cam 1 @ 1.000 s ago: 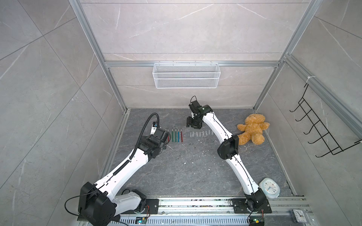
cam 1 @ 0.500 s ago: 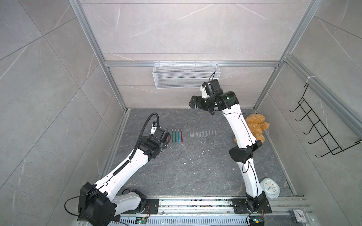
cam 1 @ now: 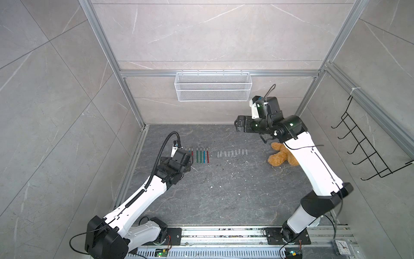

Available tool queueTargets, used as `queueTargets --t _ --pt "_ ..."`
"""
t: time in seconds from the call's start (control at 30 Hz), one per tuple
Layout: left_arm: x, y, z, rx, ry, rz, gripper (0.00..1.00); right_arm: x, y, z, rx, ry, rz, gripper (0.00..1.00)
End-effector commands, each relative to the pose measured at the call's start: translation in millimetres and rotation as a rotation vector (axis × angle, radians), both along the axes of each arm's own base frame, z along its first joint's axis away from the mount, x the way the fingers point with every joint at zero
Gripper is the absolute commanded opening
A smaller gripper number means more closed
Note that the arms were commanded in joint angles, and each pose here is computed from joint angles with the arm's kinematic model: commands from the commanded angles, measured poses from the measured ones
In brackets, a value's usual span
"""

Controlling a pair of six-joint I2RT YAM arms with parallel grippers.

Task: Remove protective caps from carving knives
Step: Reset both arms

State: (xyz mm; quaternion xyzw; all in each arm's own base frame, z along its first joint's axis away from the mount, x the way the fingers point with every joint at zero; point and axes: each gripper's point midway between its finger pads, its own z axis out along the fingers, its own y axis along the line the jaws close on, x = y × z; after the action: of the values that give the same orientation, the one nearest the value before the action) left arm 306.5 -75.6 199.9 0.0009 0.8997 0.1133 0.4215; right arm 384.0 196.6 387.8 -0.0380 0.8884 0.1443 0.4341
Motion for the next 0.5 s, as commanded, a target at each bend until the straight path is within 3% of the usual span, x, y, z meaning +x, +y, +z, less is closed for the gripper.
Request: queueTargets --t 0.0,0.27,0.47 --pt "4 0 12 -0.02 -0.064 -0.006 1.0 -4 -20 21 -0.029 -0.134 -0.057 1.0" --pt "4 1 5 -0.006 -0.047 0.005 1.0 -17 -63 -32 -0.199 -0.115 -0.171 1.0" --pt "3 9 7 -0.012 -0.072 0.057 1.0 -27 -103 -76 -0.217 -0.131 -0.278 1.0"
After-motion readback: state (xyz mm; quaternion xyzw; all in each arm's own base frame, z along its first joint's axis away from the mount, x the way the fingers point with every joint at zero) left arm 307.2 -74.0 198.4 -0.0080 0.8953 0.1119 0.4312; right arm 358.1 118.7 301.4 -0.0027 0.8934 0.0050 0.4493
